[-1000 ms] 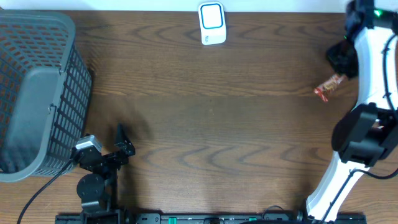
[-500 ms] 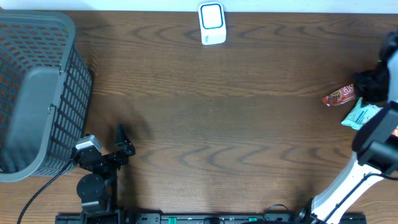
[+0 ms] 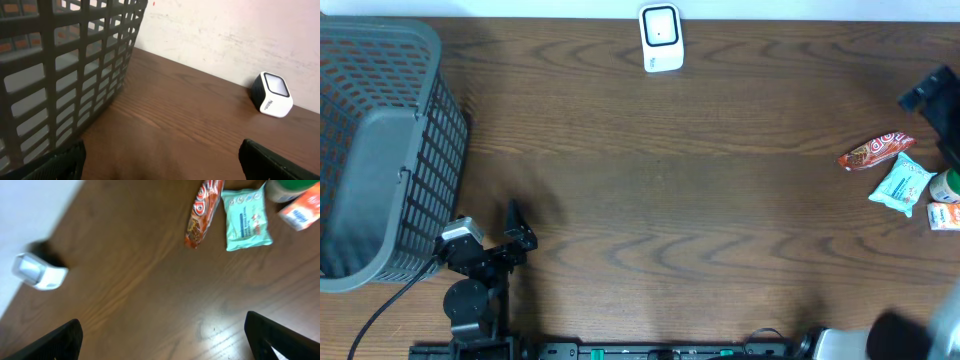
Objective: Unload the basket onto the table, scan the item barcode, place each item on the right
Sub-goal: 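Withdraw the right gripper from the placed items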
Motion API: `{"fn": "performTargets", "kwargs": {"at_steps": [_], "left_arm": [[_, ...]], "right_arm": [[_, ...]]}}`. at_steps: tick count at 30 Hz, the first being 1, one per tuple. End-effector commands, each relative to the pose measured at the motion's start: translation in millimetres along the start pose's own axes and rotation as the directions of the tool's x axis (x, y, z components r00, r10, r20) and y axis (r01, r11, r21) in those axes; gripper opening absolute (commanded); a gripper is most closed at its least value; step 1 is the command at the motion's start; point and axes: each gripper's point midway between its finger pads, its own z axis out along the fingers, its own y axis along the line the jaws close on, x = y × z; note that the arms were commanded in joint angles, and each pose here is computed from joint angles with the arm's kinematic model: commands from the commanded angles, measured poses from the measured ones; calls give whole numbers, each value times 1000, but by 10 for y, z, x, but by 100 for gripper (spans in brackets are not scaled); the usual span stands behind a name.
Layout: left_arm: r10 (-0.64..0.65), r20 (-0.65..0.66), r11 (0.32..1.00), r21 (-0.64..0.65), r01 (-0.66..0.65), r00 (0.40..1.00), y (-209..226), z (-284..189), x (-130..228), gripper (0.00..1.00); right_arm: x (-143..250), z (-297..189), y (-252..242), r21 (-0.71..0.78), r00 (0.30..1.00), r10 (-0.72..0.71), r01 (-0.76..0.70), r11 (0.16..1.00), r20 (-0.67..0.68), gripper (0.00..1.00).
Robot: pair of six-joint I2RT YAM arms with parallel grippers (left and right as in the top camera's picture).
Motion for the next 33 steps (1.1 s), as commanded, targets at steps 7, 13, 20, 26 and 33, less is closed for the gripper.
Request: {"fn": "performTargets", "kwargs": {"at_steps": [7,13,20,26,33], "left_arm": [[19,-40,1000,-16,-20,999,46,11,139,98],[19,-40,1000,-16,-20,999,46,11,140,98],[19,-40,1000,-16,-20,999,46,11,139,98],[19,-40,1000,-16,-20,999,46,11,139,98],[19,-40,1000,-16,-20,999,46,11,139,98]], "right_arm": [[569,-1447,-12,-147,934,-83,142,979,347,99],[1019,-2068,-127,-207,852,-73,208,956,518,99],[1565,-2562,-312,-253,748,-48,284,925,662,99],[2056,-2678,-535,-303,737,-73,364,881,672,99],[2527,-2773,-902,-395,727,-114,489,777,677,99]]}}
